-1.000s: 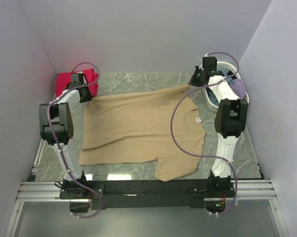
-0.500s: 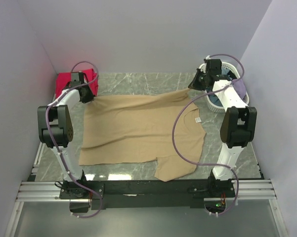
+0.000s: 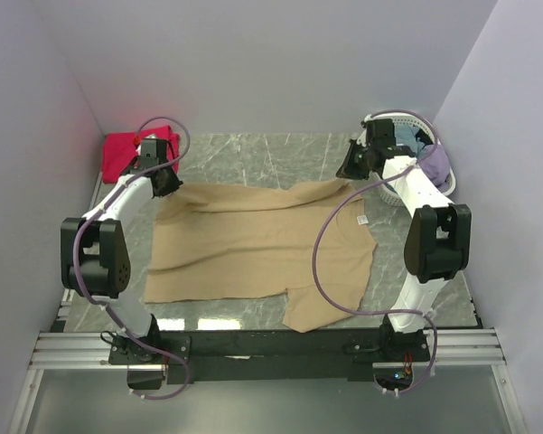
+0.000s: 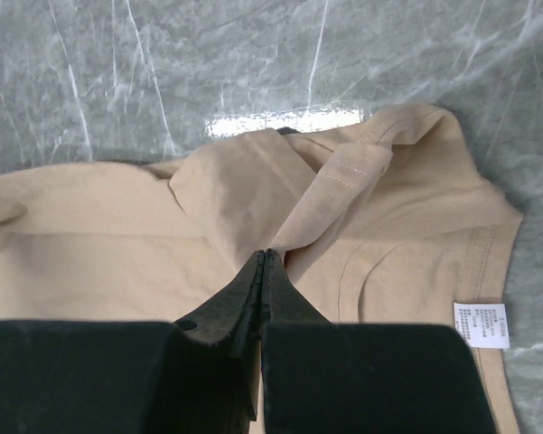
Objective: Fold and stack the t-shirts
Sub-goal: Fold the tshirt
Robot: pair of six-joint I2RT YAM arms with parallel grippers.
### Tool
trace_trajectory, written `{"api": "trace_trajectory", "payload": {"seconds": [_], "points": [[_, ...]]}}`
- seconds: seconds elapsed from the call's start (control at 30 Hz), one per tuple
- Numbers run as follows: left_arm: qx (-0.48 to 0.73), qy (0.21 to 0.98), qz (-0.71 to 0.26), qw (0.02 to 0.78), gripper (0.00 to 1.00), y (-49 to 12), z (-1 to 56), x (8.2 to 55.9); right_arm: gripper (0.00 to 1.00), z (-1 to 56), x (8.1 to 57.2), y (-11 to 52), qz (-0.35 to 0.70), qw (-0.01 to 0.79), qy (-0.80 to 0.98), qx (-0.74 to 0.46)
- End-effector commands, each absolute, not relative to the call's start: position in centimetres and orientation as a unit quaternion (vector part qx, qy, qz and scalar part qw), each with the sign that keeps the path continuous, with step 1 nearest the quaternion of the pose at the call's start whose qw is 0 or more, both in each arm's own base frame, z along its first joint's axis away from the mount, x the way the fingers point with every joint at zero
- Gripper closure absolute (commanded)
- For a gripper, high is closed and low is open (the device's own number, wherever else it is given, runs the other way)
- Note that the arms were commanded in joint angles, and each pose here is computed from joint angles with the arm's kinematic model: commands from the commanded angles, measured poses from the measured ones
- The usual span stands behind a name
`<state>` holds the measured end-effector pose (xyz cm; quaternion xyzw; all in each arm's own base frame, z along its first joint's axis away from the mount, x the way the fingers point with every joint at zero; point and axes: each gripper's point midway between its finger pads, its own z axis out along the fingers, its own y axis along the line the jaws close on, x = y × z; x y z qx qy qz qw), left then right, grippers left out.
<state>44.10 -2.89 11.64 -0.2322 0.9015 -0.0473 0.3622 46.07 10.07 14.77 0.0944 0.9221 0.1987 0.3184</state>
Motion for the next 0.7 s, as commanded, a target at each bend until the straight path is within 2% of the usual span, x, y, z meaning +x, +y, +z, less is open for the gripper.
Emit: {"api": "trace_trajectory", "payload": {"seconds": [0.0,0.2,0.67], "points": [[-0.267,0.877,-0.007,0.398,0.99,-0.7,14.2,45.1,1.0,18.5,47.7,9.5,0.194,0.367,0.905,0.096],[-0.266,0.884,-0.022,0.384,0.99,-1.3,13.3,43.6,1.0,18.9,46.6,9.2,0.185,0.361,0.909,0.101],[-0.282,0.901,-0.014,0.33,0.99,-1.6,9.4,37.2,1.0,13.5,39.8,8.7,0.164,0.297,0.932,0.124]]}}
